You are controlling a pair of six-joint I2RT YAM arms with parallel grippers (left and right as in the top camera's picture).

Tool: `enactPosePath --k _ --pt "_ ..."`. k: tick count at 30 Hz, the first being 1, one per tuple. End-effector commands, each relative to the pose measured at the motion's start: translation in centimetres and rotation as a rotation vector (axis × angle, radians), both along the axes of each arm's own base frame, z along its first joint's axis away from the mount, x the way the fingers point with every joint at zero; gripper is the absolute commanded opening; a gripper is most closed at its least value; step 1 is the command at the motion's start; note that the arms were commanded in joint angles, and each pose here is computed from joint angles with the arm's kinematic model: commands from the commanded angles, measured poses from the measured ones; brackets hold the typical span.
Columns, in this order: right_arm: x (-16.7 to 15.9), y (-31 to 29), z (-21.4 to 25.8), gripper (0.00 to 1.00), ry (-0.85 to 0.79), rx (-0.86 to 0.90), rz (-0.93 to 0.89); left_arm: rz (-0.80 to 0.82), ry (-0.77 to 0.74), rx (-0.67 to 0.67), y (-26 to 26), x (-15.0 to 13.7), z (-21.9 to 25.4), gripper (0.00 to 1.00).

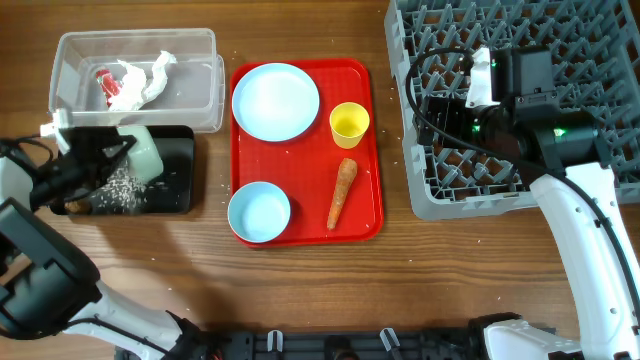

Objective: Sort waste into correct bins and load items into the dishwasher rack
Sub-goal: 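Pour the rice from the green bowl onto the black tray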

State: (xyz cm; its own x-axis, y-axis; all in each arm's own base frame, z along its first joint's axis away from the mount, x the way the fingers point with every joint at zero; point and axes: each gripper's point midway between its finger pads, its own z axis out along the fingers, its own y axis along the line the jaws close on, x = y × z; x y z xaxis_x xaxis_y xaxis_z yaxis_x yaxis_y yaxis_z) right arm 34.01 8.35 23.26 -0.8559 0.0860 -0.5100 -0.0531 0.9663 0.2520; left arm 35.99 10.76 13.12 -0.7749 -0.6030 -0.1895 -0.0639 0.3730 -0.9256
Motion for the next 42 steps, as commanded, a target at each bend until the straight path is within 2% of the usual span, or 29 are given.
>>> enactPosePath --k 1,5,19,28,30,33,42 --pt "0.4 0.0 0.6 1.00 -0.018 -0.006 0.012 0.032 -0.190 -0.140 0.7 0.3 3.9 0.04" --pt "0.4 0.0 0.5 1.00 -0.017 -0.006 0.012 0.067 -0.258 -0.224 1.7 0.1 5.8 0.04" --pt "0.4 0.0 0.6 1.00 -0.020 -0.001 0.006 0.125 -0.172 -0.308 2.8 -0.7 5.8 0.04" --pt "0.4 0.0 0.6 1.00 -0.018 -0.002 0.006 0.130 -0.150 -0.329 2.6 -0.9 5.8 0.04" --pt "0.4 0.0 0.6 1.00 -0.015 0.008 -0.009 0.128 -0.143 -0.273 3.1 -0.6 5.0 0.04" --pt "0.4 0.0 0.6 1.00 -0.014 0.008 -0.009 0.165 -0.063 -0.351 3.6 -0.9 4.9 0.04" --pt "0.3 0.0 0.6 1.00 -0.012 0.005 -0.006 0.129 -0.074 -0.338 1.4 -1.8 5.3 0.04"
